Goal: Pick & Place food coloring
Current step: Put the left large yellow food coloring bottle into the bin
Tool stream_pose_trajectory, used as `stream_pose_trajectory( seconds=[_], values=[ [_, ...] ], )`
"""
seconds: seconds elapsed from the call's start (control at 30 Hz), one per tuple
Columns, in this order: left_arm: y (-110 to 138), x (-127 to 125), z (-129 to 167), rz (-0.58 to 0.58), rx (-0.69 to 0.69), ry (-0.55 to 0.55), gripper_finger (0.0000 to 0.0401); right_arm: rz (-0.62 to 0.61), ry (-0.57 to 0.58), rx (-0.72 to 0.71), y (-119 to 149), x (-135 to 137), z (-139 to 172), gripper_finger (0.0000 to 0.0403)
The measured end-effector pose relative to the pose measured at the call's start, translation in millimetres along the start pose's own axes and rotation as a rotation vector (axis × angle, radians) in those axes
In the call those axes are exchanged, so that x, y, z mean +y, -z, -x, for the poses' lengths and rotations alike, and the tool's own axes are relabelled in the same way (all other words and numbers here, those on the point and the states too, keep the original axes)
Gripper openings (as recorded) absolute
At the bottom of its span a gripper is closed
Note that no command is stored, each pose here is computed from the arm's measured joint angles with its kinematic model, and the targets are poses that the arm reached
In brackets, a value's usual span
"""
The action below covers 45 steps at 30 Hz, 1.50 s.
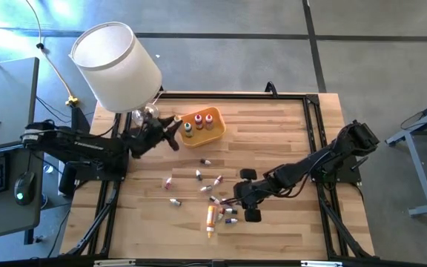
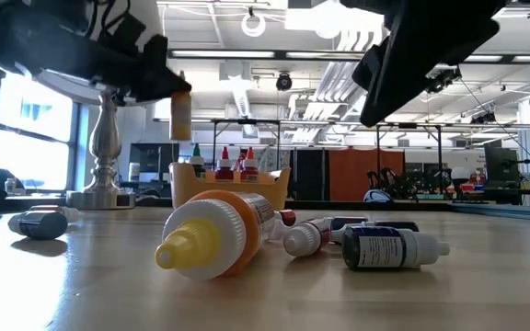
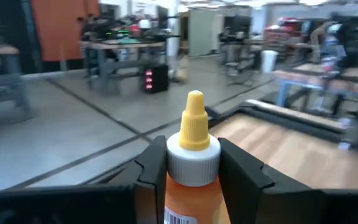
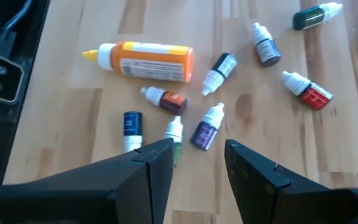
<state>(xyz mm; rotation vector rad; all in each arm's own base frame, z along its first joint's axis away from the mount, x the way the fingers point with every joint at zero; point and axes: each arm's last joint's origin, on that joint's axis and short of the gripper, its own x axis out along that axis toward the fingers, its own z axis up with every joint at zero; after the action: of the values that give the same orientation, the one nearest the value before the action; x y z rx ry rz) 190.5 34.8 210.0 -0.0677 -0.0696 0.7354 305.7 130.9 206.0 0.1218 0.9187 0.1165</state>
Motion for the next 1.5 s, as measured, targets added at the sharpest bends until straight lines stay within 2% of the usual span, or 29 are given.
stream_pose_trajectory(
  seconds=[0.13,0.3,0.4,0.57,0.8,1.27,1.4,1.5],
  values=[
    [9.4,12.6,-9.1,-0.02,0.058,-0.018,0.0097,-0.007,0.007,0.0,-1.1,-3.5,-0.3,0.0138],
    [13.1,23.6,-20.8,-0.023,0.049,-0.05,0.0098,-0.011,0.009,0.001,-1.4,-4.6,-0.4,0.0138],
    [19.9,26.2,-26.7,-0.017,0.073,-0.031,0.0098,-0.01,0.008,0.002,-1.3,-4.4,-0.4,0.0138],
    [33.0,31.1,-35.0,-0.021,0.12,-0.084,0.0098,-0.012,0.007,0.002,-1.3,-4.3,-0.4,0.0138],
    [47.5,36.1,-46.8,-0.012,0.133,-0.099,0.0098,-0.013,0.008,0.002,-1.3,-4.4,-0.4,0.0138],
    [78.9,31.6,-64.2,-0.013,0.224,-0.123,0.0098,-0.013,0.009,0.002,-1.3,-4.4,-0.4,0.0138],
    [76.7,29.4,-70.4,-0.012,0.214,-0.141,0.0103,-0.013,0.009,0.002,-1.3,-4.4,-0.3,0.0138],
    [75.4,28.3,-73.4,-0.016,0.219,-0.149,0.0124,-0.013,0.008,0.002,-1.3,-4.4,-0.3,0.0138]
  ],
)
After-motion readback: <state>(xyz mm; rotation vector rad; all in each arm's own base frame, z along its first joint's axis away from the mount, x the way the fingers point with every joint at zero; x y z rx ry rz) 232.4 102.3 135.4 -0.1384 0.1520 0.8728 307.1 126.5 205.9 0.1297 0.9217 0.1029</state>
